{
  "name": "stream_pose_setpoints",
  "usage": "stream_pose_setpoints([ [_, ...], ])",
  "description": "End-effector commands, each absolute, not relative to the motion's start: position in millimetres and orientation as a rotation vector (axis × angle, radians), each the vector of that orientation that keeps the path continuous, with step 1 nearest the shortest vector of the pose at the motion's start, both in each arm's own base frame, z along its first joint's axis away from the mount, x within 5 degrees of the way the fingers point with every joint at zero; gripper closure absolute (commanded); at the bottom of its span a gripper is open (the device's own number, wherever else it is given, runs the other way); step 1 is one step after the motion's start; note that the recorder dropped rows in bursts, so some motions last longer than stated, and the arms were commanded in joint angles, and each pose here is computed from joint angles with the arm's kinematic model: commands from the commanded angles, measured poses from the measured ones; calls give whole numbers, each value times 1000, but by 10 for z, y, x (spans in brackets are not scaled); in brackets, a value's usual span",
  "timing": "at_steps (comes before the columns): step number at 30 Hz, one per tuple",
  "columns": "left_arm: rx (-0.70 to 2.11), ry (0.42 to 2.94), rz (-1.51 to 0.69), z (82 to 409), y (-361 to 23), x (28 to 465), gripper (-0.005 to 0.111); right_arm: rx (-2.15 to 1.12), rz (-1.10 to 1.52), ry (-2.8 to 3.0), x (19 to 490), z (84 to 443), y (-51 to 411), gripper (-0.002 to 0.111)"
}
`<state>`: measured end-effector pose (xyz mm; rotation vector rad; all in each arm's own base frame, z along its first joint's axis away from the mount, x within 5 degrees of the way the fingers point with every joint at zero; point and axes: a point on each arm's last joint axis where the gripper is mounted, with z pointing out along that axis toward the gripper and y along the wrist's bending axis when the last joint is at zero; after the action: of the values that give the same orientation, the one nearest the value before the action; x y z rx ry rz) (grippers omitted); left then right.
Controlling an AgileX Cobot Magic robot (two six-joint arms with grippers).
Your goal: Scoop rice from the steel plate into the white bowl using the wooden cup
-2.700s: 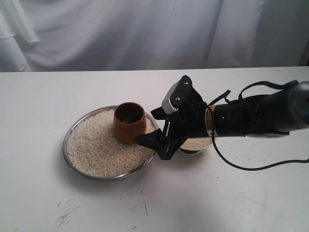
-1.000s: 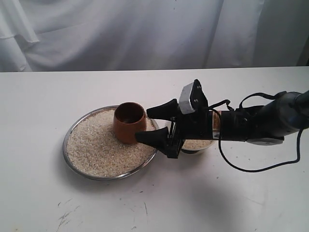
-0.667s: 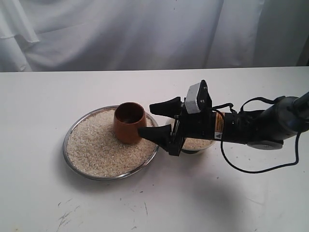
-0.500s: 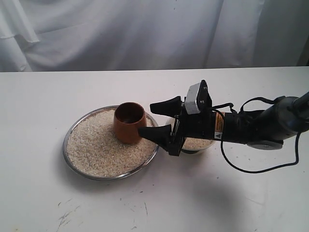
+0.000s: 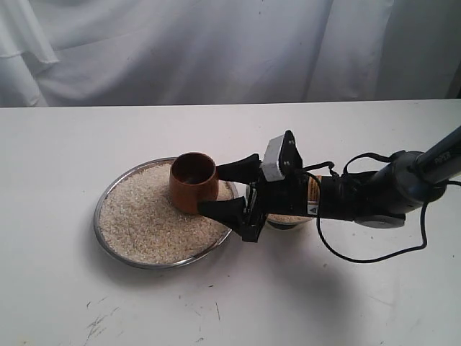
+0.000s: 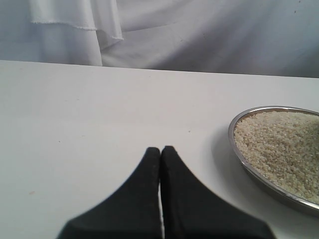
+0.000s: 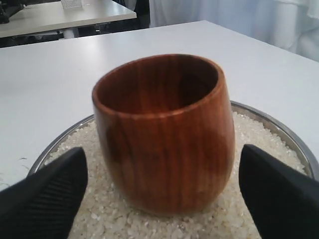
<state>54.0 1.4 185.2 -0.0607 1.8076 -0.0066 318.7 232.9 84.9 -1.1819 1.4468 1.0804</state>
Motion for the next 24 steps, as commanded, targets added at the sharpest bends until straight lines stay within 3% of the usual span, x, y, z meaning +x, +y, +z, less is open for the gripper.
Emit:
stream_pose_setpoints([
  [1, -63, 1801, -7, 1844, 15, 540, 107, -1193, 1106, 1402, 3188, 830, 2370, 32],
  [24, -63, 1801, -7, 1844, 15, 540, 107, -1124, 1114, 1424, 3268, 819, 2559, 32],
])
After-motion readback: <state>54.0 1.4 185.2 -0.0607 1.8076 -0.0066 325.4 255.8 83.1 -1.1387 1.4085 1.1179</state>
